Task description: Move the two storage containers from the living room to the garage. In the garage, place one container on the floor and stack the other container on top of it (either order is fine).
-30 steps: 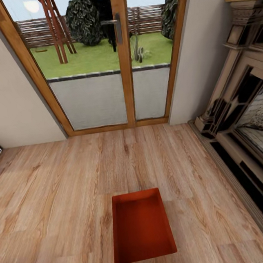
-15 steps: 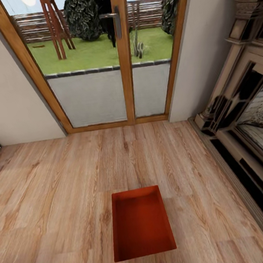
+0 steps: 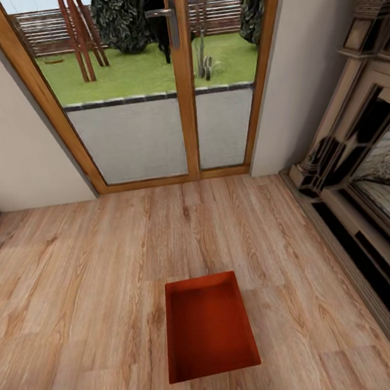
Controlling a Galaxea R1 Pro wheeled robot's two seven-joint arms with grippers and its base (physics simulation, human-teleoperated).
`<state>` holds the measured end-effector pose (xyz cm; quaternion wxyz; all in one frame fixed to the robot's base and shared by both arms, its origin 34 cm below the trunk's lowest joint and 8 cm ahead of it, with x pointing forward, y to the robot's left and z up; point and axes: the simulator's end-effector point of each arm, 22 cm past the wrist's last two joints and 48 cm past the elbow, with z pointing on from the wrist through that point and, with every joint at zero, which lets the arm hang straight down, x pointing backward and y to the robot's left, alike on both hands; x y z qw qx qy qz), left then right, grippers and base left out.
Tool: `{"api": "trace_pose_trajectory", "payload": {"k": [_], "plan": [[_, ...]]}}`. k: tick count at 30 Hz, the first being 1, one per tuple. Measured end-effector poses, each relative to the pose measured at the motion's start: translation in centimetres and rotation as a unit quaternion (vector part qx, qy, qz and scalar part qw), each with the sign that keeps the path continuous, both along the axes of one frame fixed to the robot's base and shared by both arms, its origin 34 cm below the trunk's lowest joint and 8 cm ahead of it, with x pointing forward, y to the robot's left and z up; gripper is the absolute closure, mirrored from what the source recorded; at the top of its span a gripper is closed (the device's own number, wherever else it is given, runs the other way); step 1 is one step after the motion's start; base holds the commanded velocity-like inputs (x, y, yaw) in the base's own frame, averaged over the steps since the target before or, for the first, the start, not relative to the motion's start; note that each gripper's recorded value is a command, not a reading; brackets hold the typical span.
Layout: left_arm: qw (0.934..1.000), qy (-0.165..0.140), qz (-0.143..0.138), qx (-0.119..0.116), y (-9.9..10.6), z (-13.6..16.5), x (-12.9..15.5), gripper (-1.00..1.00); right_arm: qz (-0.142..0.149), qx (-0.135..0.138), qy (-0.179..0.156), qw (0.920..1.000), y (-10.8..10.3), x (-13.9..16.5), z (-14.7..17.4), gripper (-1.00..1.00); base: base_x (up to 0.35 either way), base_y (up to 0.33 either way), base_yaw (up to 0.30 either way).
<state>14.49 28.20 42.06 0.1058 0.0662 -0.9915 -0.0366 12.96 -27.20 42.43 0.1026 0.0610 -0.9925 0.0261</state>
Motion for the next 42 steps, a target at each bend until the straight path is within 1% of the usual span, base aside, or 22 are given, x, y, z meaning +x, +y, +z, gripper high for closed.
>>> {"api": "trace_pose_trajectory", "payload": {"k": [6,19,42], "plan": [[1.0,0.005,0.0,0.0,-0.03,0.0,-0.39,-1.0,0.0,0.0,0.005,1.0,0.0,-0.39,0.01,-1.0,0.0,0.0,0.0],[1.0,0.006,0.0,0.0,-0.06,-0.01,-0.5,-1.0,0.0,-0.001,0.002,1.0,-0.12,-0.32,-0.02,-1.0,0.0,0.0,0.0],[1.0,0.006,0.0,0.0,-0.02,0.0,-0.5,-1.0,0.0,0.003,0.001,1.0,0.48,-0.28,-0.04,-1.0,0.0,0.0,0.0]]}}
